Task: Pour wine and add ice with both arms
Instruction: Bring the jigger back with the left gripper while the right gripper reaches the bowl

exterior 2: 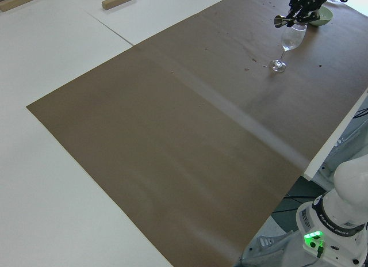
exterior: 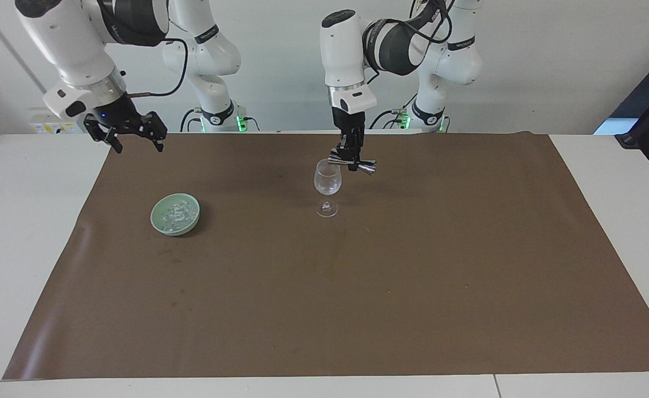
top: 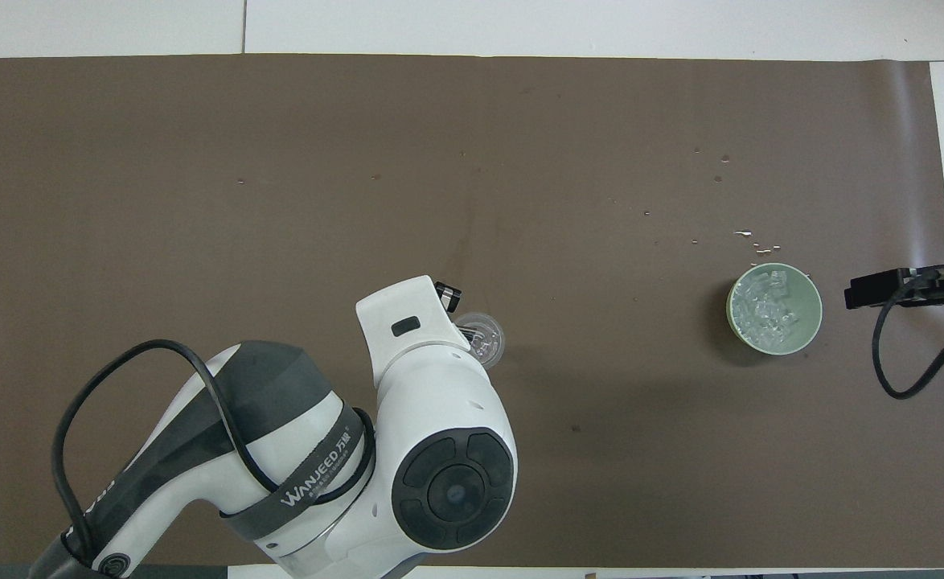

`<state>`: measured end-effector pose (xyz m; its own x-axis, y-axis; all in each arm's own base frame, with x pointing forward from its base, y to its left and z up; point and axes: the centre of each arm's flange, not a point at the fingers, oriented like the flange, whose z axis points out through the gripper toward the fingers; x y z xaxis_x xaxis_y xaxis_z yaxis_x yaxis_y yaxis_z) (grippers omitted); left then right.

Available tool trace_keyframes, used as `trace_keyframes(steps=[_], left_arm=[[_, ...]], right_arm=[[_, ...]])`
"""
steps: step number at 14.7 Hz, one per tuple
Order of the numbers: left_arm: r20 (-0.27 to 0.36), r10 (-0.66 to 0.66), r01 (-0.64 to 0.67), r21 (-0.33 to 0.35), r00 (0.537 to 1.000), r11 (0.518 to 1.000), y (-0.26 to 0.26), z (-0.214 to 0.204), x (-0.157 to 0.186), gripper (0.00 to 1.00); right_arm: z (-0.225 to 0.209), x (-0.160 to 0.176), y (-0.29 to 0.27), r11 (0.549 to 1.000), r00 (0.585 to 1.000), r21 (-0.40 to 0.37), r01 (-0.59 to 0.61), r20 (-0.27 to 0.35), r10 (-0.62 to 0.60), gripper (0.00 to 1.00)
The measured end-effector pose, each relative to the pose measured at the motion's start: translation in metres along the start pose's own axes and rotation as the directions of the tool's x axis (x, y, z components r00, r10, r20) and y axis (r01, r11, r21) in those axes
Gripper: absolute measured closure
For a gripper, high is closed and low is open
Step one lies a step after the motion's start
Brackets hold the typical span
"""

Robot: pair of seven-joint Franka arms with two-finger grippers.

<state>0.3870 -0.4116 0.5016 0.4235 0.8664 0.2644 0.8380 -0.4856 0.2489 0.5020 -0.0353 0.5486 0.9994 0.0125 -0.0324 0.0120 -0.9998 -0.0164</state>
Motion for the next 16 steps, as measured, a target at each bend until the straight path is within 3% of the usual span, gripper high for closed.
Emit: trace_keyframes(steps=[4,7,12,16], left_arm=[[0.011,-0.043,0.043,-0.014,0.999,0.999,0.010,-0.007,0.010,0.78],[0.098,-0.158,0.155,0.044,0.983,0.987,0.023,-0.003,0.042,0.78],[0.330,-0.256,0.212,0.164,0.909,0.964,0.035,0.019,0.097,0.78],[0.577,-0.300,0.229,0.195,0.760,0.954,0.035,0.055,0.186,0.78]], right_arm=[[0.065,0.001,0.000,1.000,1.000,0.005,0.002,-0.002,-0.002,0.03],[0.111,0.014,0.001,1.000,1.000,0.022,-0.006,-0.005,0.006,0.10],[0.177,0.027,0.003,1.000,1.000,0.024,-0.014,-0.019,0.014,0.22],[0.196,0.025,0.004,0.999,1.000,0.029,-0.020,0.006,0.020,0.29]])
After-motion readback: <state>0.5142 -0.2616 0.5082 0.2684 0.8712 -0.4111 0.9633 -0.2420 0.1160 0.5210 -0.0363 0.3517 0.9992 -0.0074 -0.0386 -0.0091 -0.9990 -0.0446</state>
